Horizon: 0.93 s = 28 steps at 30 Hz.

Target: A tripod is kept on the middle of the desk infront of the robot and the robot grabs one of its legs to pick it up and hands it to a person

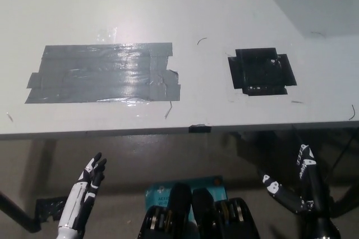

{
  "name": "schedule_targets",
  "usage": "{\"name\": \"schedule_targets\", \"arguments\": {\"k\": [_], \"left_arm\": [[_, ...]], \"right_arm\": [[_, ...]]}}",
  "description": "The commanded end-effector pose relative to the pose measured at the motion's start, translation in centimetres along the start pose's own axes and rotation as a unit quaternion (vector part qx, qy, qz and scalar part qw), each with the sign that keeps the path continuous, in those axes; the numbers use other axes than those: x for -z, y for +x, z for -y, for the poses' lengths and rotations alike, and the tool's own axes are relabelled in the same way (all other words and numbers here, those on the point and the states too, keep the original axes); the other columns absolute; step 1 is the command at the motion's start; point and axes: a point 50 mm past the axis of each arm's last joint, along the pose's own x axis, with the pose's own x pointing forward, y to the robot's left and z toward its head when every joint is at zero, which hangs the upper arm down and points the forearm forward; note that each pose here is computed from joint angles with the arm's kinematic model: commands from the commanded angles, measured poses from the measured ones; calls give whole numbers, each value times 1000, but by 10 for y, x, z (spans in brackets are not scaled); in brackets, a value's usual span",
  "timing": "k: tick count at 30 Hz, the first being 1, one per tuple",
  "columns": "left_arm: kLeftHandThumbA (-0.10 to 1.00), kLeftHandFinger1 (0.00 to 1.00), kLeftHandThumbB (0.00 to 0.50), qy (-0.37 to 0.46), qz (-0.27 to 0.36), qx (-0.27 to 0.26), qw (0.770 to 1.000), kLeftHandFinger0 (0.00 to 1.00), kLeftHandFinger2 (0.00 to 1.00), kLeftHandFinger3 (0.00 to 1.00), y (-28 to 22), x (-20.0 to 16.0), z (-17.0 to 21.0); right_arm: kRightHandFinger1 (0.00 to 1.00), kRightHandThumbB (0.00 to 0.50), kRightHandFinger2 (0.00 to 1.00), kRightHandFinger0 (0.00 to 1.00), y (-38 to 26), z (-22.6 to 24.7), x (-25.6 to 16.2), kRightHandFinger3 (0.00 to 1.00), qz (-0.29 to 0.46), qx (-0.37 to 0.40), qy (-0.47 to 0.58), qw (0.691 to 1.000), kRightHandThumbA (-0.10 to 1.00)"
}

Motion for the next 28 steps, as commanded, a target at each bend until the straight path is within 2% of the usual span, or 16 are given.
{"name": "schedule_targets", "arguments": {"k": [1, 13, 20, 28], "left_arm": [[928, 1000, 0, 0, 29, -3, 1000, 1000, 1000, 1000, 2, -6, -1], [951, 1000, 4, 2, 26, -4, 1000, 1000, 1000, 1000, 3, -6, -1], [938, 1000, 0, 3, 31, -2, 1000, 1000, 1000, 1000, 7, -8, -3], [961, 1000, 0, 7, 36, 1, 999, 1000, 1000, 1000, 9, -11, -5]], "right_arm": [[1000, 42, 1000, 1000, 4, -1, -7, 1000, 43, -11, 54, 998, 745], [1000, 28, 1000, 1000, 8, 1, -9, 1000, 37, -21, 58, 997, 682], [1000, 73, 1000, 1000, 10, -3, -11, 1000, 38, -41, 48, 997, 732], [1000, 74, 1000, 1000, 11, -7, -9, 1000, 38, -58, 14, 997, 718]]}}
